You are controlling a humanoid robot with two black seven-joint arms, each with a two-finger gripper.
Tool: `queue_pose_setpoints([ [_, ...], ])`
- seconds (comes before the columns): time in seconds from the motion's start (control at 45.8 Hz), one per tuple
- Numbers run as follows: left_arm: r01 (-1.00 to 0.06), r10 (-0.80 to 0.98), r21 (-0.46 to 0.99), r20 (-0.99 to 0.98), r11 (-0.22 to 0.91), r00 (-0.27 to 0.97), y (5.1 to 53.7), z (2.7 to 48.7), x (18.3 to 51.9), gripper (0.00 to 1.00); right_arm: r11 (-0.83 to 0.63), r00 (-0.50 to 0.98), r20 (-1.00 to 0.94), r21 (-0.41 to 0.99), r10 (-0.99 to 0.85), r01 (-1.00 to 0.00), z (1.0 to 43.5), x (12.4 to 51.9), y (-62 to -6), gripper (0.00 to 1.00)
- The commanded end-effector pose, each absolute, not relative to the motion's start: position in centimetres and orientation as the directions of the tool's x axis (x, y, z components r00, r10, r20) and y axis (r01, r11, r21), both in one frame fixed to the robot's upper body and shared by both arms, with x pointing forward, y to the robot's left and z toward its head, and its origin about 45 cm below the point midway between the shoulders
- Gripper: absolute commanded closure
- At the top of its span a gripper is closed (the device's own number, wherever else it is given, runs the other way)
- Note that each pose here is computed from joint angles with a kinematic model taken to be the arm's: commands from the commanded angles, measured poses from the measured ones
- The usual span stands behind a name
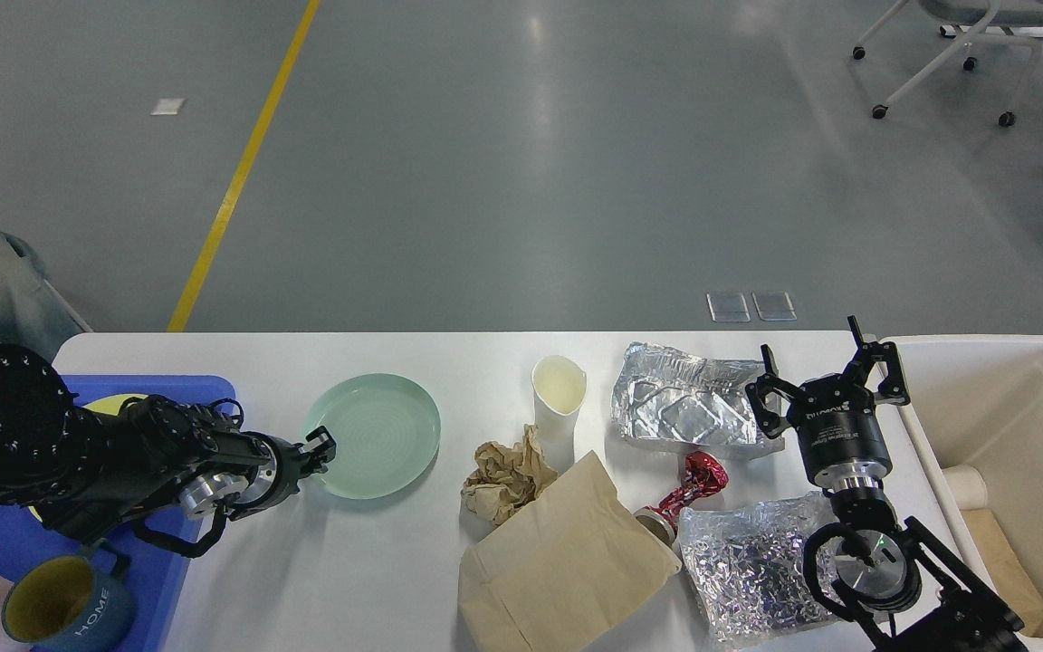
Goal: Tidy desktop
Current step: 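Grasp the edge of the pale green plate with the left gripper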
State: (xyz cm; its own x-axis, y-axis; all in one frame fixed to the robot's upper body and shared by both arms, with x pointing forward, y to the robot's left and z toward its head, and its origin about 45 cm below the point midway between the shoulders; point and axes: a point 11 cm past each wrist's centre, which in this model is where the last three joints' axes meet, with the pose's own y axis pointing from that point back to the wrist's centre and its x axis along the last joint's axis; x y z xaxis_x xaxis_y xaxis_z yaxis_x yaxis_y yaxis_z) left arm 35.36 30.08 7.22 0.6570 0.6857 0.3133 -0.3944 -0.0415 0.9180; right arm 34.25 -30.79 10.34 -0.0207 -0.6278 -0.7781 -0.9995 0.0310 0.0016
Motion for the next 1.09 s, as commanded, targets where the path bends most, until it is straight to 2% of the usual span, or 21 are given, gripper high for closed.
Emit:
queue_pose_setpoints([
  [0.0,-0.398,0.696,0.916,0.312,-0.04,0.647,30.07,7.26,35.47,0.63,0.031,-0.021,-0.778,0.002,-0.628,-1.0,10.34,34.25,-30.79,0.0],
  [0.481,-0.391,0.708,0.92,0.294,-0.028,0.642,29.68,6.56,35.04,0.63,0.031,-0.021,-0.778,0.002,-0.628,-1.0,10.34,34.25,-30.79,0.0],
  [0.634,-0.393,0.713,0.919,0.294,-0.029,0.637,29.82,6.59,35.15,0.8,0.031,-0.021,-0.778,0.002,-0.628,-1.0,10.34,34.25,-30.79,0.0],
  [0.743,-0.392,0.713,0.92,0.29,-0.024,0.638,29.73,6.63,35.19,0.87,0.031,-0.021,-0.778,0.002,-0.628,-1.0,10.34,34.25,-30.79,0.0],
  [0.94,-0.389,0.712,0.921,0.288,-0.022,0.641,29.66,6.56,35.11,0.95,0.031,-0.021,-0.778,0.002,-0.628,-1.0,10.34,34.25,-30.79,0.0],
  [0.983,-0.39,0.712,0.92,0.287,-0.02,0.64,29.63,6.67,35.19,1.0,0.031,-0.021,-0.778,0.002,-0.628,-1.0,10.34,34.25,-30.79,0.0],
  [1.071,-0.39,0.713,0.921,0.284,-0.017,0.641,29.57,6.76,35.28,1.0,0.031,-0.021,-0.778,0.002,-0.628,-1.0,10.34,34.25,-30.79,0.0],
])
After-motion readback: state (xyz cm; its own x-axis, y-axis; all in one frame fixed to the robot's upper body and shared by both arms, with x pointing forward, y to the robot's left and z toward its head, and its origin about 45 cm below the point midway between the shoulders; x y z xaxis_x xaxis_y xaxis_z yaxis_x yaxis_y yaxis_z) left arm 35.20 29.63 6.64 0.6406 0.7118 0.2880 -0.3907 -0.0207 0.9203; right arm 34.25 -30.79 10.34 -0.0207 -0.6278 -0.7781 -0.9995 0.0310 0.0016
